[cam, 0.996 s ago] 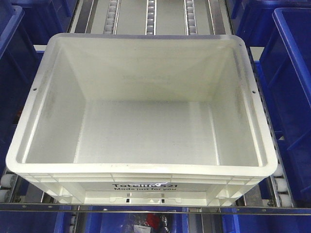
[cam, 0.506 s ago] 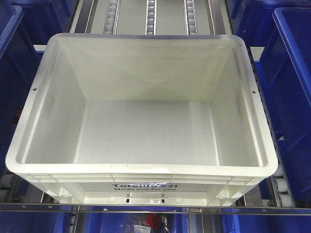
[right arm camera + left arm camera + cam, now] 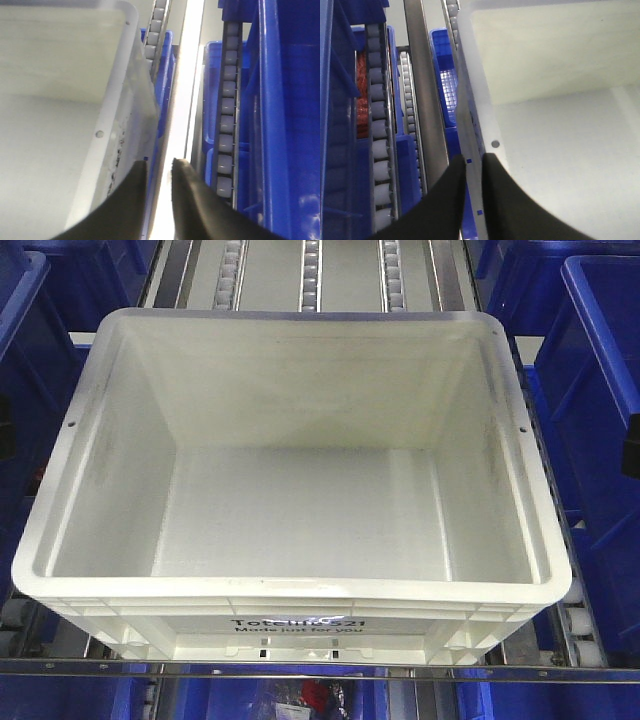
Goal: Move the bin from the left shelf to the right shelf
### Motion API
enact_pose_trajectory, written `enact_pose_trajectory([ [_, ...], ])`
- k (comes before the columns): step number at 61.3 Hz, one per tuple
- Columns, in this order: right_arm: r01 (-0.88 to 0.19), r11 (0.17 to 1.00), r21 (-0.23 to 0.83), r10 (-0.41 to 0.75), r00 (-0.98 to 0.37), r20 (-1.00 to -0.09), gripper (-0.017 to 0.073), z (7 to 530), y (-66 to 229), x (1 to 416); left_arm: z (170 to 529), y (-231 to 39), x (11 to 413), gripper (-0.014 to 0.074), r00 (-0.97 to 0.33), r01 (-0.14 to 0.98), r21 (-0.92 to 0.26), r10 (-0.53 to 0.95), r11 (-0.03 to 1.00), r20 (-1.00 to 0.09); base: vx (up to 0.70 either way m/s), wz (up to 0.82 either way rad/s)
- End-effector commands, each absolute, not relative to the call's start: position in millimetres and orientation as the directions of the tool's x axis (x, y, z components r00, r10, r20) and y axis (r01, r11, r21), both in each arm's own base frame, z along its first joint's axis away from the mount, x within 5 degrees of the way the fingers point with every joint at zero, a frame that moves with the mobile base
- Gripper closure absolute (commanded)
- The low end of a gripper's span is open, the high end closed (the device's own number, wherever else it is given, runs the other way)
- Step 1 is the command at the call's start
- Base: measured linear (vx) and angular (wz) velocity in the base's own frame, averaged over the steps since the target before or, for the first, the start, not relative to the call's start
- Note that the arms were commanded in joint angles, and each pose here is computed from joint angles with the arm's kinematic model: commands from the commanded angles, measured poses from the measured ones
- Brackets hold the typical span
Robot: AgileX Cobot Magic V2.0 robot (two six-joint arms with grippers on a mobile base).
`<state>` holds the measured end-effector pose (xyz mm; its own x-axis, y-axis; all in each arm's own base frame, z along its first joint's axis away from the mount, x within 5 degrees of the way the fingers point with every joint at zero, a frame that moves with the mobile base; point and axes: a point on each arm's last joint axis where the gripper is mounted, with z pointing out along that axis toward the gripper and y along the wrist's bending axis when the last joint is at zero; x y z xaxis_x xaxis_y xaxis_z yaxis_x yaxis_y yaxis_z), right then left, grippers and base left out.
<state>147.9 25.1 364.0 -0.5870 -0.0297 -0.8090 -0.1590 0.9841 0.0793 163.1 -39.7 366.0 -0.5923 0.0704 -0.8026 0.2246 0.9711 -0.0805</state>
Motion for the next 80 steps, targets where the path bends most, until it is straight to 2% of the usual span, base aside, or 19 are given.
enact_pose_trajectory([
  [1,-0.165,0.983,0.079,-0.015,-0.501,-0.865,0.0239,380,25,151,383,-41,165,0.0374,-0.504,0.236,-0.08,0.051,0.968,-0.862,0.0,0.0],
  [8,-0.163,0.983,0.083,-0.01,-0.501,-0.866,-0.0029,380,25,151,383,-41,165,0.0216,-0.505,0.236,-0.08,0.052,0.969,-0.862,0.0,0.0],
  [13,-0.162,0.983,0.083,-0.009,-0.501,-0.865,-0.0173,380,25,151,383,-41,165,0.0104,-0.505,0.236,-0.08,0.052,0.969,-0.862,0.0,0.0],
  [18,-0.163,0.983,0.082,-0.011,-0.501,-0.866,-0.0171,380,25,151,383,-41,165,0.0026,-0.505,0.236,-0.08,0.052,0.969,-0.861,0.0,0.0],
  [23,-0.163,0.983,0.083,-0.009,-0.496,-0.868,-0.0166,381,25,151,383,-41,165,-0.0007,-0.502,0.236,-0.081,0.05,0.968,-0.863,0.0,0.0],
  [36,-0.184,0.969,0.166,0.058,-0.484,-0.873,-0.0118,383,31,152,385,-42,166,0.0017,-0.49,0.238,-0.101,0.03,0.966,-0.871,0.0,0.0],
  [49,-0.2,0.955,0.218,0.05,-0.618,-0.785,-0.0107,370,37,164,380,-45,169,0.002,-0.547,0.241,-0.138,0.017,0.961,-0.837,0.0,0.0],
  [57,-0.221,0.954,0.204,0.003,-0.671,-0.741,-0.0103,376,41,180,376,-49,184,0.002,-0.638,0.239,-0.139,0.047,0.961,-0.768,0.0,0.0],
  [80,-0.237,0.941,0.242,-0.006,-0.725,-0.688,-0.0089,386,51,233,367,-60,234,0.002,-0.744,0.229,-0.145,0.077,0.963,-0.664,0.0,0.0],
])
